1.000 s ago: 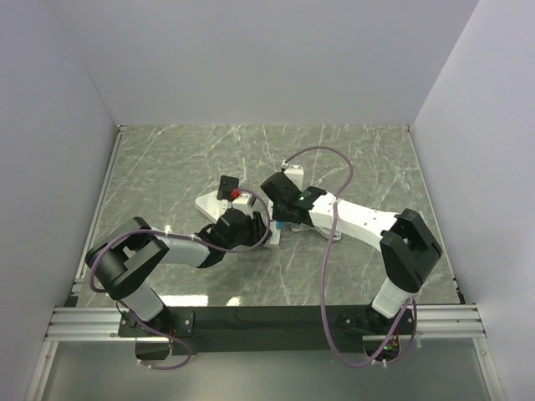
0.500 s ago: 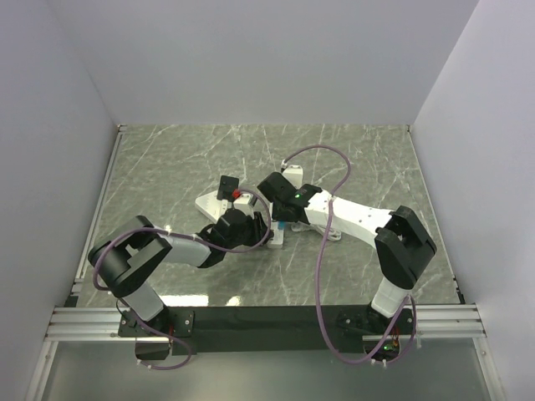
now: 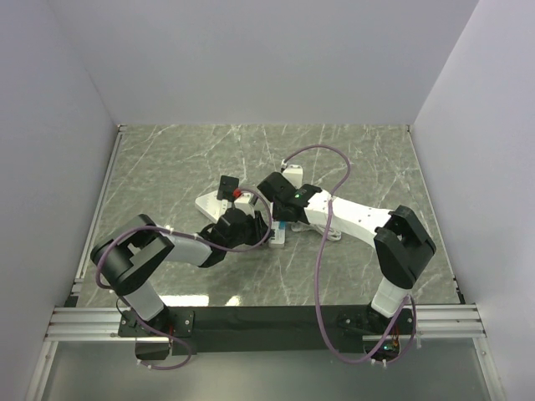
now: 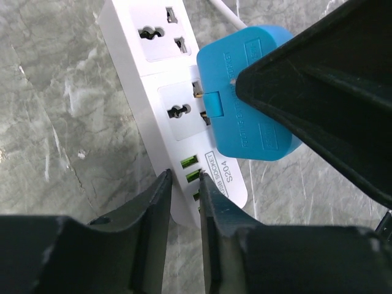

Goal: Insert the plug

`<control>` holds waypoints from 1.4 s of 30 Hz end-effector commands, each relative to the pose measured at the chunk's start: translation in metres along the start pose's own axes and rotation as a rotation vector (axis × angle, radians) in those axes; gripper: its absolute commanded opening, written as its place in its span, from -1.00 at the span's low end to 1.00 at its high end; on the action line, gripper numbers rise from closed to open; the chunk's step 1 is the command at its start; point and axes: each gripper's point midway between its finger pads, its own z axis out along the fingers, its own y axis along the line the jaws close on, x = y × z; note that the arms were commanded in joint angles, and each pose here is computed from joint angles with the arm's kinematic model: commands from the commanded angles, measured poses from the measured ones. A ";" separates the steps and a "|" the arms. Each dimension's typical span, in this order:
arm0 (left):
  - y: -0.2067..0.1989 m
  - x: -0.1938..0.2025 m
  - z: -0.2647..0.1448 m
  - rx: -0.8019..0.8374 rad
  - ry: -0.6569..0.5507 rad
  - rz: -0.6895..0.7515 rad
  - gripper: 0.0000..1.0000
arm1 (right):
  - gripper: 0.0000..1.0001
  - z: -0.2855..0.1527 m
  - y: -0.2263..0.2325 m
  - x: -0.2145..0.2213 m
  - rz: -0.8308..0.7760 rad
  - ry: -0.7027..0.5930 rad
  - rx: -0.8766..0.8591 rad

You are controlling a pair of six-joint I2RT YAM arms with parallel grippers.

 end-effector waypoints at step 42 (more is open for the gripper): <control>0.019 0.021 0.016 -0.084 0.093 0.016 -0.54 | -1.00 0.041 -0.020 0.087 -0.084 0.178 -0.012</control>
